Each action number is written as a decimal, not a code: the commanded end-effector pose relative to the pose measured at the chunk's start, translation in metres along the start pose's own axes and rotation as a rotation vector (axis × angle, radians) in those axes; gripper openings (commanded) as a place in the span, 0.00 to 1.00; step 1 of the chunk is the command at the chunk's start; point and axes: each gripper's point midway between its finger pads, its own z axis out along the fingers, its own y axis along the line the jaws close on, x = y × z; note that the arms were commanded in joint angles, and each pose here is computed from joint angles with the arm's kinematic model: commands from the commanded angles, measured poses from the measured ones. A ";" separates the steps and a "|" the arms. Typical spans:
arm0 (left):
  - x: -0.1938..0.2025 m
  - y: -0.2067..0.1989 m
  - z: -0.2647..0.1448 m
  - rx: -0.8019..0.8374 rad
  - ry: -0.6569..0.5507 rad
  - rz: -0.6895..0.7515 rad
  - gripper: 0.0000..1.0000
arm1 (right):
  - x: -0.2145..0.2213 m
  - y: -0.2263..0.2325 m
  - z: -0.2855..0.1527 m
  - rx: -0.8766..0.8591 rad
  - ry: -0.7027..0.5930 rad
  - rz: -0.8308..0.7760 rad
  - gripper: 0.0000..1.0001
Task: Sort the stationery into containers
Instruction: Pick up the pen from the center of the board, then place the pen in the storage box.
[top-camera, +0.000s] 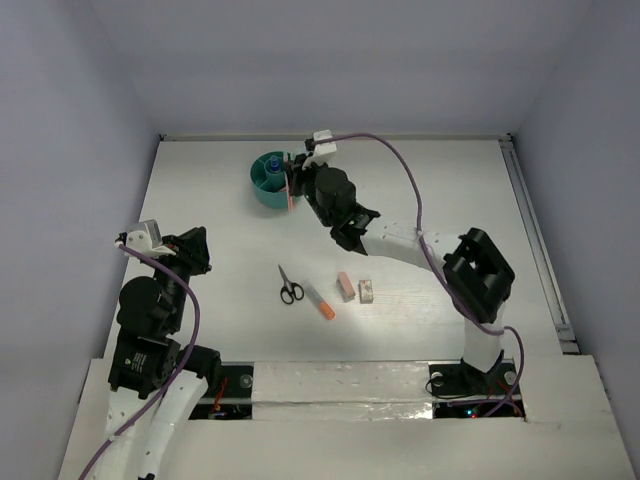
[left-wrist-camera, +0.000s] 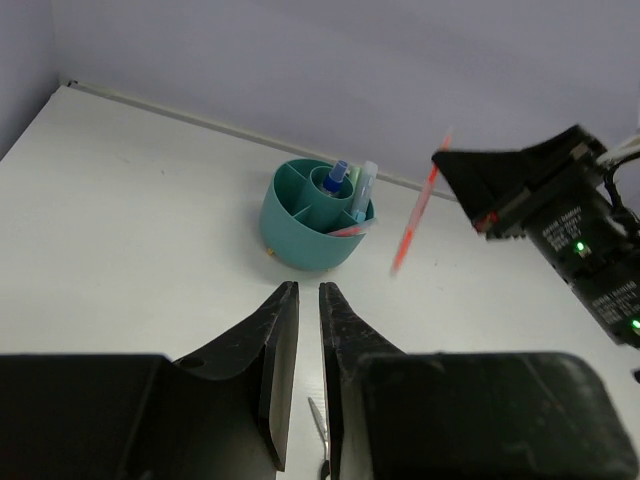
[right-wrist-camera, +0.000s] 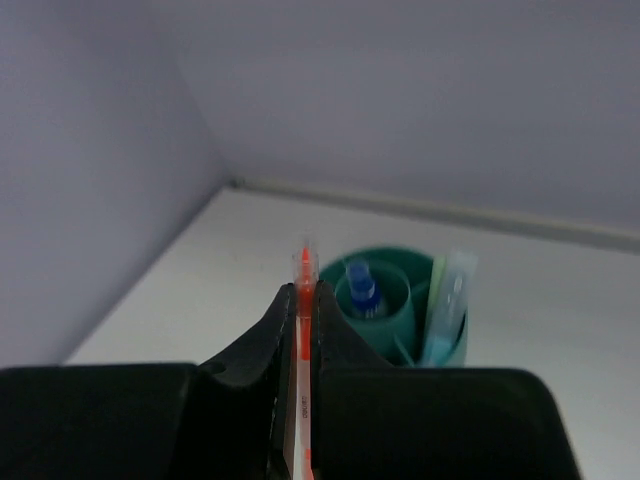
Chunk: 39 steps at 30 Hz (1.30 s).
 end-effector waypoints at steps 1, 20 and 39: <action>-0.015 -0.005 -0.001 0.021 -0.051 -0.004 0.12 | -0.079 -0.007 0.025 0.037 -0.401 0.124 0.00; -0.015 -0.006 -0.001 0.018 -0.048 -0.001 0.12 | -0.050 -0.038 0.071 0.165 -0.578 0.165 0.00; -0.014 -0.006 -0.001 0.020 -0.048 0.000 0.12 | 0.018 -0.045 0.076 0.163 -0.428 0.147 0.30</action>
